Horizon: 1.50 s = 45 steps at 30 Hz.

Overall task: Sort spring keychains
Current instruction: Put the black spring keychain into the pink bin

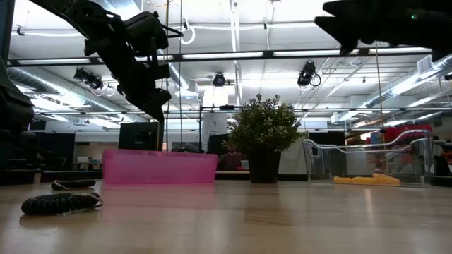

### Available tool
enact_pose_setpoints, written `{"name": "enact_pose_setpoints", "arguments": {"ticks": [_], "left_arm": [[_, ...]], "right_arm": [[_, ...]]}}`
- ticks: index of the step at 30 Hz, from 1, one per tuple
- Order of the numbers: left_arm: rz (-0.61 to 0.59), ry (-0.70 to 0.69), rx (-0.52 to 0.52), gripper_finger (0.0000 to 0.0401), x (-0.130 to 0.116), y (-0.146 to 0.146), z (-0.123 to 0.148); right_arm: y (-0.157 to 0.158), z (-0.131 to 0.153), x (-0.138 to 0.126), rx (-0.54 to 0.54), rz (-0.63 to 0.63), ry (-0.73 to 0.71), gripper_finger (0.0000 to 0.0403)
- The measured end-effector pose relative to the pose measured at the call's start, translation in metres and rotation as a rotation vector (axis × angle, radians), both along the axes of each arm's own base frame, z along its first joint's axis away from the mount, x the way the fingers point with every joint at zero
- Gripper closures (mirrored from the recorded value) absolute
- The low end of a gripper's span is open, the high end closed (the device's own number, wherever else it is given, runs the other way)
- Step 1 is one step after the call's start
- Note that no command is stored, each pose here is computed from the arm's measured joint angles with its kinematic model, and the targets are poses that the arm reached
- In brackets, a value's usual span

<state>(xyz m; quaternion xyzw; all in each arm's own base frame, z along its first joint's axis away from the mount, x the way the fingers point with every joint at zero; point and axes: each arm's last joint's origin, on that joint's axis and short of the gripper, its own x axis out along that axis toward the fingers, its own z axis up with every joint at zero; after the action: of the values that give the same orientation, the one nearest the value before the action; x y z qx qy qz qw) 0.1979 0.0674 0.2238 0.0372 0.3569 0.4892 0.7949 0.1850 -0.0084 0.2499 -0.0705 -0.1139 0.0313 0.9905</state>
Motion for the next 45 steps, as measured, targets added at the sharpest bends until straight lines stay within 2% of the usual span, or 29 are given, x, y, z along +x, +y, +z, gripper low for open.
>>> {"name": "enact_pose_setpoints", "arguments": {"ticks": [8, 14, 18, 22, 26, 30, 40, 45], "left_arm": [[0.000, 0.000, -0.001, 0.0252, 0.000, 0.000, 0.000], [0.001, -0.002, -0.003, 0.0252, 0.000, 0.000, 0.000], [-0.007, -0.010, -0.018, 0.0252, 0.000, -0.001, 0.000], [-0.021, -0.018, -0.033, 0.0252, 0.001, -0.001, -0.001], [-0.028, -0.027, -0.040, 0.0252, 0.002, -0.001, 0.000], [-0.030, -0.034, -0.040, 0.0252, 0.002, -0.001, 0.000], [-0.029, -0.039, -0.042, 0.0252, 0.002, -0.001, 0.000], [-0.056, -0.046, -0.076, 0.0252, 0.003, -0.002, -0.001]], "right_arm": [[-0.002, -0.021, -0.039, 0.030, -0.150, -0.192, 0.0204], [0.000, -0.025, -0.055, 0.021, -0.145, -0.267, 0.0204], [0.000, -0.036, -0.064, 0.035, -0.162, -0.269, 0.0204], [0.000, -0.035, -0.068, 0.045, -0.177, -0.270, 0.0204], [0.000, -0.040, -0.066, 0.044, -0.178, -0.205, 0.0204], [-0.002, -0.052, -0.062, 0.035, -0.209, -0.072, 0.0204], [-0.002, -0.075, -0.058, -0.068, -0.221, 0.174, 0.0204], [-0.005, -0.078, -0.062, -0.054, -0.249, 0.208, 0.0204]]}}
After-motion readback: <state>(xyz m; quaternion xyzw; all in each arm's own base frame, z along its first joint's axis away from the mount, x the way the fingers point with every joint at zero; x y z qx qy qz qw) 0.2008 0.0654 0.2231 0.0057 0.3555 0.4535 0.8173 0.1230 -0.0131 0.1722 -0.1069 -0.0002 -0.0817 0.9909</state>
